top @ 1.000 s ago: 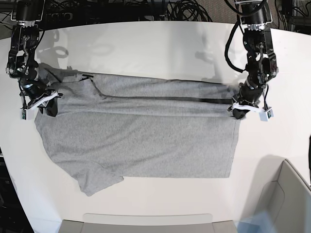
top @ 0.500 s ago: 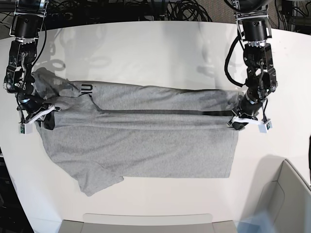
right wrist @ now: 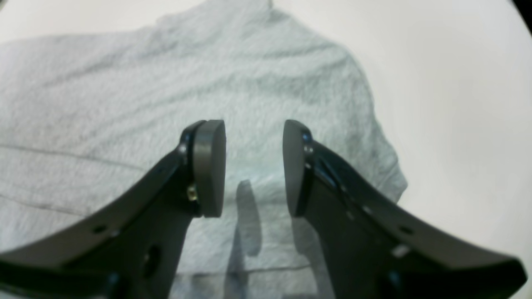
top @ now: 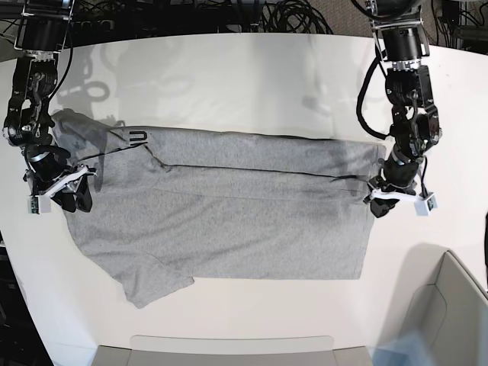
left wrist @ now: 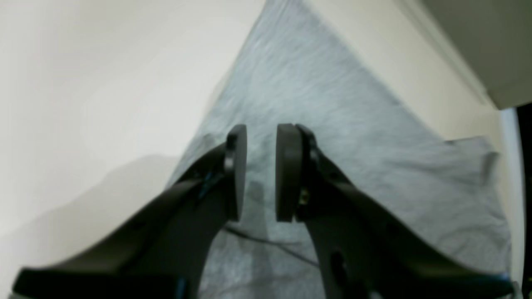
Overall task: Fold the T-shirt properly
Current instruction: 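Lift the shoulder edge with both grippers and fold it over toward the hem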
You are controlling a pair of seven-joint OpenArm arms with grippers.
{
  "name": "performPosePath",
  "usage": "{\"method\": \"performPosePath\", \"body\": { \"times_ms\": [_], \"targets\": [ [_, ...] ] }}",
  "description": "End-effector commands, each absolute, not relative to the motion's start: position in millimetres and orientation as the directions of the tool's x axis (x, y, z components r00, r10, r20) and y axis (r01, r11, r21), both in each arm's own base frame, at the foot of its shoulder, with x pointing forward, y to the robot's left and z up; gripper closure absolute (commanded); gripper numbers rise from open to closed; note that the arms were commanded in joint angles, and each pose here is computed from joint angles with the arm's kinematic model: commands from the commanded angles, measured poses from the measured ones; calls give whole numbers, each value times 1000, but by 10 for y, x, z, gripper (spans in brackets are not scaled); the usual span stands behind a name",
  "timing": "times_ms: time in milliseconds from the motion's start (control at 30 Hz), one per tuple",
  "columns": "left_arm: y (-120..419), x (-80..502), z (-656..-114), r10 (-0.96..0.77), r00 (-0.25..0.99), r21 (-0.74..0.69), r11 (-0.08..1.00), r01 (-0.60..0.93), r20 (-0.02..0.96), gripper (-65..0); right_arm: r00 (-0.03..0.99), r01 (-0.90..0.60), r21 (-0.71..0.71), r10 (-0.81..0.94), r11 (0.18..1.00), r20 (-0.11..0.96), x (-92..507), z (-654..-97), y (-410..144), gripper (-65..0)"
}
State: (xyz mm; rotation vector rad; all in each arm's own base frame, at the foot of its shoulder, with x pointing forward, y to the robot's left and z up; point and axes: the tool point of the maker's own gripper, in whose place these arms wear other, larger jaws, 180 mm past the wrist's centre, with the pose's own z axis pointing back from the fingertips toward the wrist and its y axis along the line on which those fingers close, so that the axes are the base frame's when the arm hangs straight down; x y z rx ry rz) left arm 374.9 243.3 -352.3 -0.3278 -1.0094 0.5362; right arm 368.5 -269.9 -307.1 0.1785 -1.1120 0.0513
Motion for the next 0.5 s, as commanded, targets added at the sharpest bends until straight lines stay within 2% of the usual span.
{"method": "performPosePath", "body": {
  "times_ms": [0, 100, 200, 333, 467],
  "targets": [
    [2470, 3775, -3361, 548, 390, -489, 837, -247, 740, -130, 384, -151, 106, -41, 983, 922, 3741, -2868, -2675, -222],
    [2398, 3683, -3327, 532, 394, -482, 847, -226, 750, -106, 415, -157, 124, -49, 980, 908, 3595, -3016, -2587, -171],
    [2336, 3635, -3477, 531, 433, -479, 846, -233, 728, 0, 452, -148, 139, -58, 979, 890, 3481, -3171, -2574, -96],
    [2144, 3551, -3959, 505, 558, -452, 858, -243, 659, 0, 494, -128, 152, -70, 980, 867, 3382, -3347, -2615, -5],
    [1942, 3587, -4095, 473, 612, -445, 870, -210, 635, 0, 543, -87, 173, -99, 981, 834, 3316, -3573, -2716, 0]
  ]
}}
